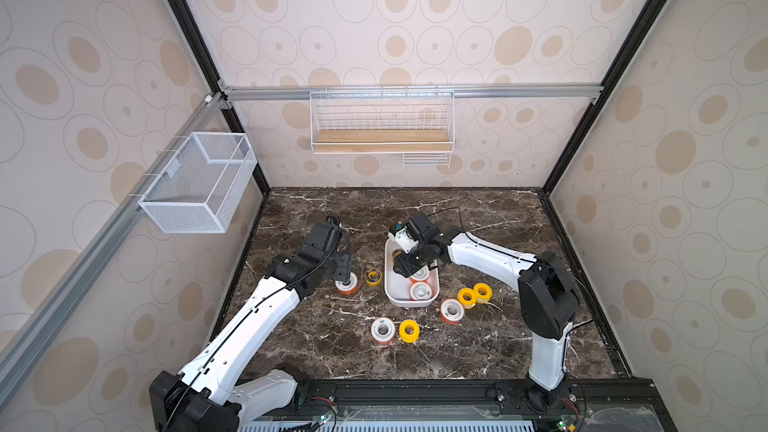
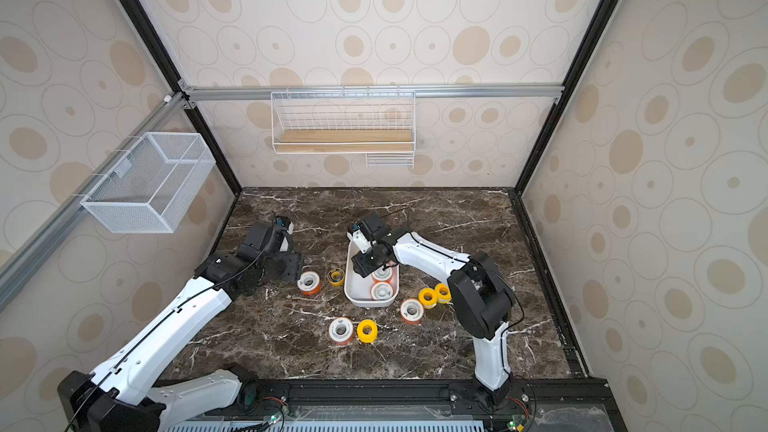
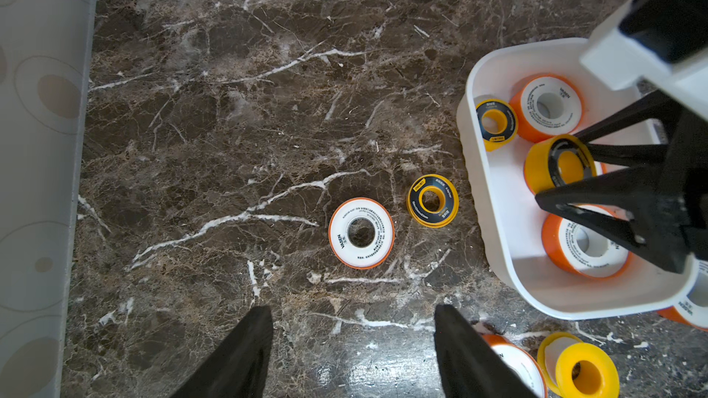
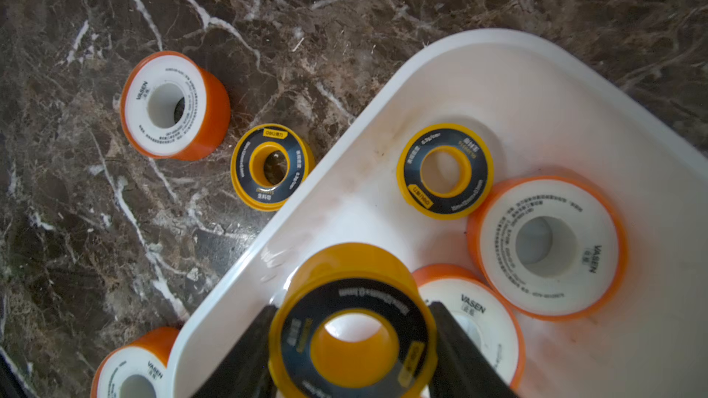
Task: Put the sealing tape into the storage box
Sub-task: Place the sealing tape in the storage box.
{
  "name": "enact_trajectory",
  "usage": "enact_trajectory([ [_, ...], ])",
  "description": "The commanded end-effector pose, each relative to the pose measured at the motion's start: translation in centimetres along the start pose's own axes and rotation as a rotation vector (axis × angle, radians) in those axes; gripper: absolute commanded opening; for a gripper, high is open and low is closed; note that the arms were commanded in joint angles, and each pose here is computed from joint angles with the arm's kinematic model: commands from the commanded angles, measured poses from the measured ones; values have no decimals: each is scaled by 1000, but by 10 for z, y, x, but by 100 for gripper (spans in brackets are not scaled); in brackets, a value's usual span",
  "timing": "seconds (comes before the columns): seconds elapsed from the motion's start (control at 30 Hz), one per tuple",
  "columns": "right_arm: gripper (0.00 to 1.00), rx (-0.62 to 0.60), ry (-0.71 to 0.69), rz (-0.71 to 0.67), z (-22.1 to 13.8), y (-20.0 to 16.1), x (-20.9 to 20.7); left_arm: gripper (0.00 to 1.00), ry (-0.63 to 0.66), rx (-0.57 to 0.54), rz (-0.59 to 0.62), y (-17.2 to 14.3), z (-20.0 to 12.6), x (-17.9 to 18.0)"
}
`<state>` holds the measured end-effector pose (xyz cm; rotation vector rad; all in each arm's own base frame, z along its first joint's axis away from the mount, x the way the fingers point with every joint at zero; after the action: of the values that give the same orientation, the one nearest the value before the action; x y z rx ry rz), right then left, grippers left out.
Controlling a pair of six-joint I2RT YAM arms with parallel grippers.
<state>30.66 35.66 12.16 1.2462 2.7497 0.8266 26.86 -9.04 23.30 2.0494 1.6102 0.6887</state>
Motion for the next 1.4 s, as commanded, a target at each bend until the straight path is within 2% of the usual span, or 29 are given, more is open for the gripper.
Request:
enact_trajectory([
  [0.0,56,44,-14,30,7,-1,-5,70,15,3,-1,-2,-2,5],
  [0.7,57,152,-20,31,38,-5,-8,71,14,6,-6,-1,-2,6],
  [1.13,68,167,-29,32,44,-5,-9,71,10,8,-12,-2,-2,7],
  [1.37,71,122,-20,29,31,3,-5,71,8,10,-13,-2,-1,7],
])
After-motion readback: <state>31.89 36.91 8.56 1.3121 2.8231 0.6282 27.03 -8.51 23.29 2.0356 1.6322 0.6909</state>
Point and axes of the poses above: each gripper's point midway between its finger pads, its own z axis out along the fingers, its own x axis along the line the jaws close on, y = z × x, the point moved 3 cm from there along -z, back along the fingers, and after that the axes turned 6 degrees about z, right-handed, at the moved point
